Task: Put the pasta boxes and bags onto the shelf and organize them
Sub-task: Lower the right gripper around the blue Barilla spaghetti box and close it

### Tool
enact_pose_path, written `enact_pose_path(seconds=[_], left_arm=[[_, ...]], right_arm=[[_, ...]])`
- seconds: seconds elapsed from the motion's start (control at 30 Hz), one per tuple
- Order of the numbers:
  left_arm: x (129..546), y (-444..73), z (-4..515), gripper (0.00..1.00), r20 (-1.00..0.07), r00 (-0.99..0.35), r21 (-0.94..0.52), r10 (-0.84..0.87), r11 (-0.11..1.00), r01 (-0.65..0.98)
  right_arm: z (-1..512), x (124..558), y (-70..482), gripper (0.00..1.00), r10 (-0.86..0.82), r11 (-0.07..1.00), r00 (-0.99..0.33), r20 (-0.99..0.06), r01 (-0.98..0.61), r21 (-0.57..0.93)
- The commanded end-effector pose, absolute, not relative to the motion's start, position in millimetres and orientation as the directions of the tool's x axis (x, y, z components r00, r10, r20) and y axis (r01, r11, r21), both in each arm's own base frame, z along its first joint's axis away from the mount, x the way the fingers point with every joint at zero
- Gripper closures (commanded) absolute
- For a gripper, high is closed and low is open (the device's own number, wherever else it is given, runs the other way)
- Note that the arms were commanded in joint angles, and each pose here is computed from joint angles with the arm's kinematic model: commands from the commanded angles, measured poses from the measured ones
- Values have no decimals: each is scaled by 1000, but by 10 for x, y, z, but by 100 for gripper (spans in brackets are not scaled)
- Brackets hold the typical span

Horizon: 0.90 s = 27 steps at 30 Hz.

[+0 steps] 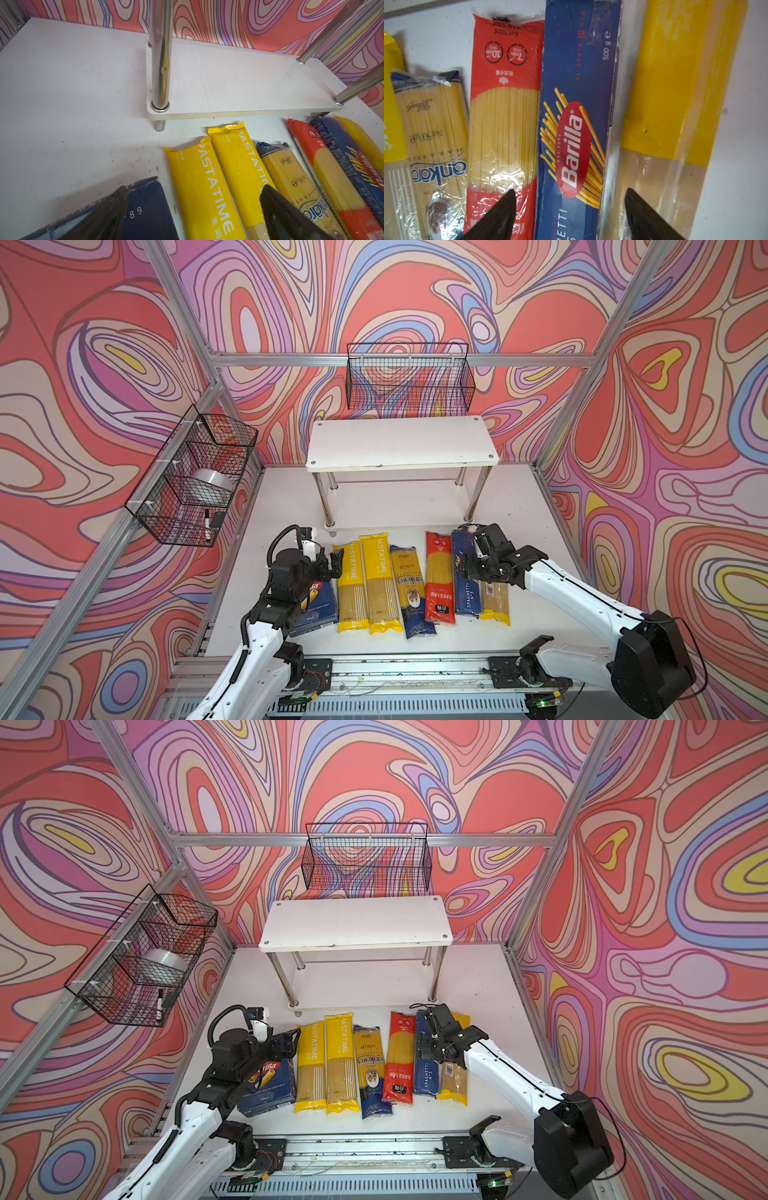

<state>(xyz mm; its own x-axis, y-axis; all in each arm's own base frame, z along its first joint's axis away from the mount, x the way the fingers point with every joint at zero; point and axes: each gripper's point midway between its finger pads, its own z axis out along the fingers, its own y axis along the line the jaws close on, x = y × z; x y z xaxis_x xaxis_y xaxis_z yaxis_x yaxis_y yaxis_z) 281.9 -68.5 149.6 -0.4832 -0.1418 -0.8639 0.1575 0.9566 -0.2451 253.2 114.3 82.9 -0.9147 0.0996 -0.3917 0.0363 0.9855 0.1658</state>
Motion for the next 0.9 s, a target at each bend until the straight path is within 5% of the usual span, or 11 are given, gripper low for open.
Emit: enact_pose_path(seconds=[0.0,0.87], left_arm=[[2792,-656,1401,0,-846,-515,-241,-140,961,134],[2804,-678,1393,0,-843,-521,-242,-134,960,144]], right_arm=[[741,2462,1132,16,108,987,-923,-370,54,153],[369,2526,1226,18,113,991,-938,-327,81,108]])
